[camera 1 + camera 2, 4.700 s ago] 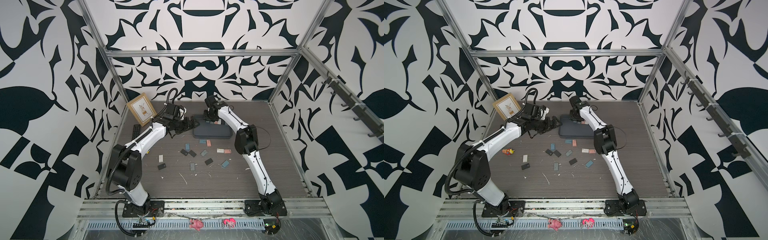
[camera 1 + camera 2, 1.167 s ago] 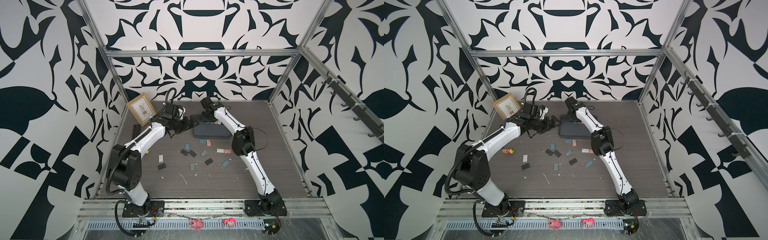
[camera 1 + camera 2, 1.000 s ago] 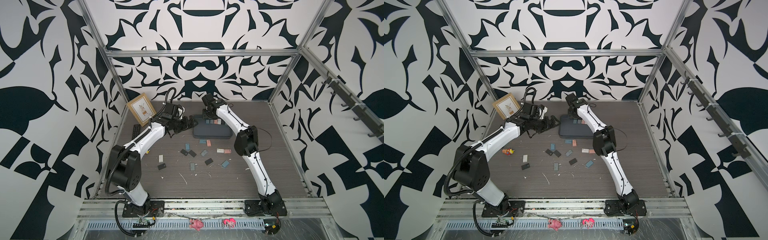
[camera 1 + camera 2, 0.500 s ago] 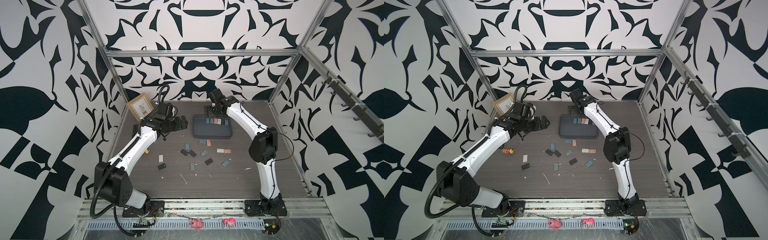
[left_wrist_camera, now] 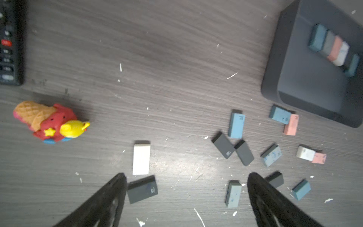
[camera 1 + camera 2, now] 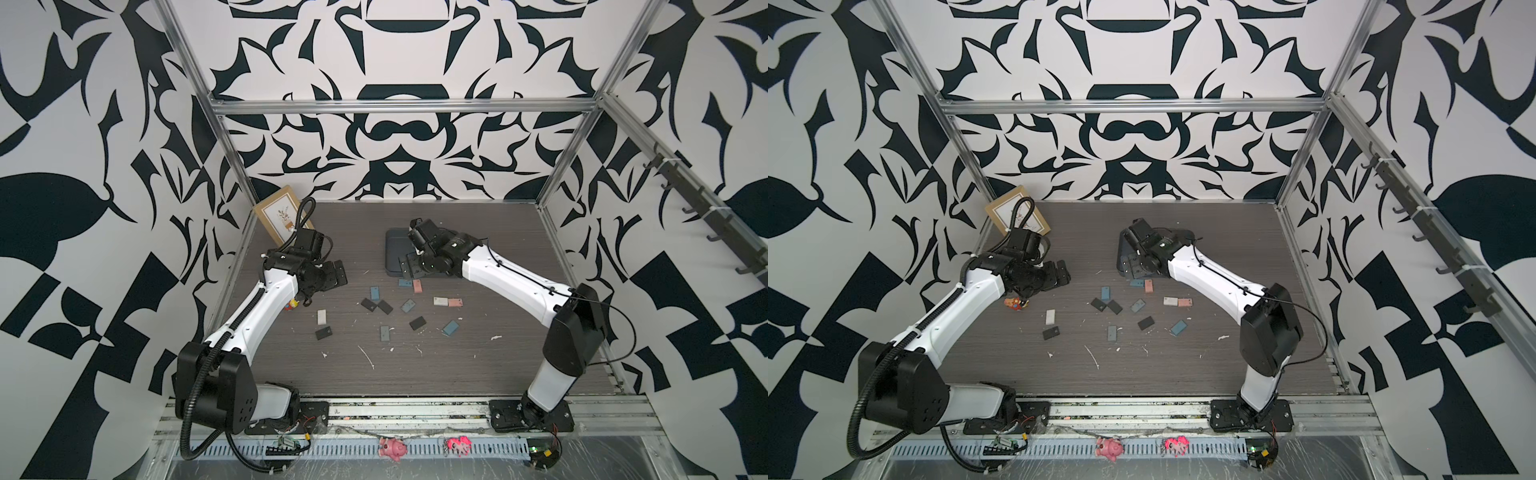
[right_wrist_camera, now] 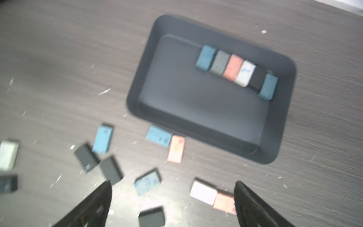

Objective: Put the eraser in the storage box
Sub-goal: Pick up the eraser from the center of the board.

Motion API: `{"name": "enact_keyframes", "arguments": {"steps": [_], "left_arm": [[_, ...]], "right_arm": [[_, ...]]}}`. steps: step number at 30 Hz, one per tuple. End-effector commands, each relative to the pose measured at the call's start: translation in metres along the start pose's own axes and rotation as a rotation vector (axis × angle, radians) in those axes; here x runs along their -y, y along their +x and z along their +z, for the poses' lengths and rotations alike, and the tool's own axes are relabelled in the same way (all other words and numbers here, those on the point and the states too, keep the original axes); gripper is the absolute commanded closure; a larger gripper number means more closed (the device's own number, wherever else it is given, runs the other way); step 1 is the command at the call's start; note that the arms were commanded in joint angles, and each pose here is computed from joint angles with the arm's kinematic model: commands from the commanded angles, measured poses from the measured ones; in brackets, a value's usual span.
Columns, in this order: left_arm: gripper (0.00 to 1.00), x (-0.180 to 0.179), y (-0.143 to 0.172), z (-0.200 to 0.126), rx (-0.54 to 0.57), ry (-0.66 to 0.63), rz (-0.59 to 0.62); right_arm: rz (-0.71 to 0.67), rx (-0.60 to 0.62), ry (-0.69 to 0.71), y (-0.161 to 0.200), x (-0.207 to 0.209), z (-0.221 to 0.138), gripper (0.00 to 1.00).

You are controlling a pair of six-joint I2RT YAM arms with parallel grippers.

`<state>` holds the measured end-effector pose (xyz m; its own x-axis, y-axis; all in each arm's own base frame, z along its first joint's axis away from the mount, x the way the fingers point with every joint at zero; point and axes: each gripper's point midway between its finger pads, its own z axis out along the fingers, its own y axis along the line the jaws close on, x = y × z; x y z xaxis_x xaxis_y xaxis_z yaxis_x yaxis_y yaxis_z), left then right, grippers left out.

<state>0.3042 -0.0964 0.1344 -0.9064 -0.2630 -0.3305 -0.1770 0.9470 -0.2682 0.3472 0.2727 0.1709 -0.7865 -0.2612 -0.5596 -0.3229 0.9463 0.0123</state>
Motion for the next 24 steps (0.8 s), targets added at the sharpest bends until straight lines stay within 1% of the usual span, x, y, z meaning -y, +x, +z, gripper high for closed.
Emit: {"name": "enact_keyframes", "arguments": {"steps": [1,5,9,12,19,20,24], "left_arm": [[0.01,-0.021,0.029,0.012,-0.105,-0.061,-0.033],[0.01,-0.04,0.043,0.023,-0.135,-0.088,-0.089],[0.01,-0.048,0.046,0.028,-0.138,-0.069,-0.137],[0.01,-0.052,0.047,0.032,-0.142,-0.077,-0.151],[0.01,-0.058,0.052,0.045,-0.18,-0.09,-0.142],[0.01,-0.059,0.053,0.047,-0.184,-0.091,-0.143],[0.0,-0.059,0.056,0.058,-0.207,-0.075,-0.149]], "right_arm": [[-0.022,0.058,-0.024,0.004,-0.015,-0.012,0.01],[-0.027,0.037,-0.065,0.027,-0.03,-0.012,0.02],[-0.034,0.006,-0.084,0.046,-0.037,-0.01,0.01],[-0.04,-0.008,-0.085,0.056,-0.038,-0.008,0.01],[-0.007,-0.001,-0.099,0.062,-0.037,-0.007,0.01],[-0.004,-0.017,-0.129,0.065,-0.043,-0.006,0.01],[0.01,-0.033,-0.146,0.07,-0.046,-0.002,0.01]]}}
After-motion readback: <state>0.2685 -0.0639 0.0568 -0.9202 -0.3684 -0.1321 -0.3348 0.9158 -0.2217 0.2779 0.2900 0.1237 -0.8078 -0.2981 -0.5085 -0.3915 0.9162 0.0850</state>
